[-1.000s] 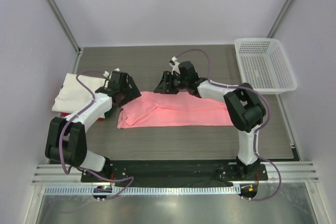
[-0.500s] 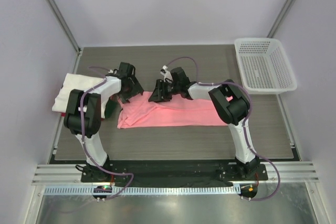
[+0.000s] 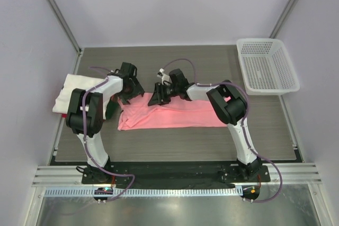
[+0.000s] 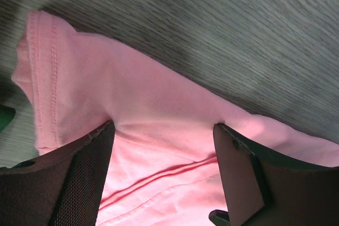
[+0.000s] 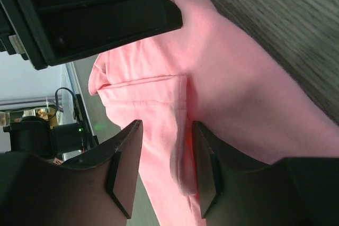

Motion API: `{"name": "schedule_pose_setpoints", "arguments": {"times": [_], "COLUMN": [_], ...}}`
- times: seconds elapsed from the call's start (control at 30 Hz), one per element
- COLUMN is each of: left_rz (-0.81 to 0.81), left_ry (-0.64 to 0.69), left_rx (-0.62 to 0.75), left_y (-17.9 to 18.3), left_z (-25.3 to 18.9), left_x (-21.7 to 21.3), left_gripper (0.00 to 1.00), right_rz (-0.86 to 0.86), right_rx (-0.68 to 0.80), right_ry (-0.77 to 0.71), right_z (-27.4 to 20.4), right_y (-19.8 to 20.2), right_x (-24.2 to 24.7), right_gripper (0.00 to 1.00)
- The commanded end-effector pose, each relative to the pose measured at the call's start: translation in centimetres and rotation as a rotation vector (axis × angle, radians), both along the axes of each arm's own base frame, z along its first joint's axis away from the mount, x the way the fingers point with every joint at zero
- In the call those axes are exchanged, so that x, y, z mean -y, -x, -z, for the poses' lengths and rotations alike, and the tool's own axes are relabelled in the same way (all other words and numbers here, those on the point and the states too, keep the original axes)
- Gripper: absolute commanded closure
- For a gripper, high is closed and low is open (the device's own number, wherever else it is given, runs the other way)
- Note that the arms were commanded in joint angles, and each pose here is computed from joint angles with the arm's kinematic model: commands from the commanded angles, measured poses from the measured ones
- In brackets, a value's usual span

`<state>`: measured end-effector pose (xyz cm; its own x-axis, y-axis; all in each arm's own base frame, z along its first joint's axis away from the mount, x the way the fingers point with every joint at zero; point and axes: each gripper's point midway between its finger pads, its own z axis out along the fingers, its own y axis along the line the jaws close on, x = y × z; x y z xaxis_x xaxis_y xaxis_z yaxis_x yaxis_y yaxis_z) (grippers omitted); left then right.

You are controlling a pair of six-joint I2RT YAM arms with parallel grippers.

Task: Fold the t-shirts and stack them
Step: Fold the tshirt

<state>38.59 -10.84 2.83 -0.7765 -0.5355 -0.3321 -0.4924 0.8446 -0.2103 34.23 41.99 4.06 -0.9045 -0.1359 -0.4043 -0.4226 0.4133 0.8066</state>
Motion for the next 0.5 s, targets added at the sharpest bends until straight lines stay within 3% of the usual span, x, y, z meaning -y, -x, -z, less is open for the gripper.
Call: {"name": "schedule_pose_setpoints", "arguments": {"times": [0.0,0.1,0.23,0.3,0.33,0.43,0.47], "left_rz": [-0.004,0.001,-0.001,0.000,-0.001,-0.006,-0.007], "left_ry": [-0.046,-0.058,-0.073,-0.086,-0.091,-0.108,-0.111], "left_rx": [-0.053,-0.056,-0.059,-0.063,-0.063,-0.063,-0.061], "left_y": [0.7,0.5,0.4,0.4,0.4,0.5,0.5], "left_z": [0.9,1.0,1.2,1.5,1.5,1.5,1.4], "left_x": [-1.1,-1.2,-1.4,-1.6,-1.7,-2.1,-2.2], "left_gripper": [0.23,0.24,0.24,0.24,0.24,0.24,0.24], "right_rz": [-0.062,-0.089,-0.120,-0.135,-0.142,-0.164,-0.169], "right_rx": [0.031,0.046,0.049,0.051,0.067,0.041,0.047], "right_ry": [0.003,-0.018,-0.066,-0.068,-0.083,-0.092,-0.097], "right_z": [-0.1,-0.9,-2.2,-2.6,-3.5,-3.3,-3.5], "right_y": [0.8,1.6,3.4,4.1,4.4,7.1,7.6], "right_x": [-1.0,-1.0,-0.3,0.2,0.3,2.0,2.3], "right_gripper": [0.53,0.60,0.79,0.82,0.79,0.54,0.51]}}
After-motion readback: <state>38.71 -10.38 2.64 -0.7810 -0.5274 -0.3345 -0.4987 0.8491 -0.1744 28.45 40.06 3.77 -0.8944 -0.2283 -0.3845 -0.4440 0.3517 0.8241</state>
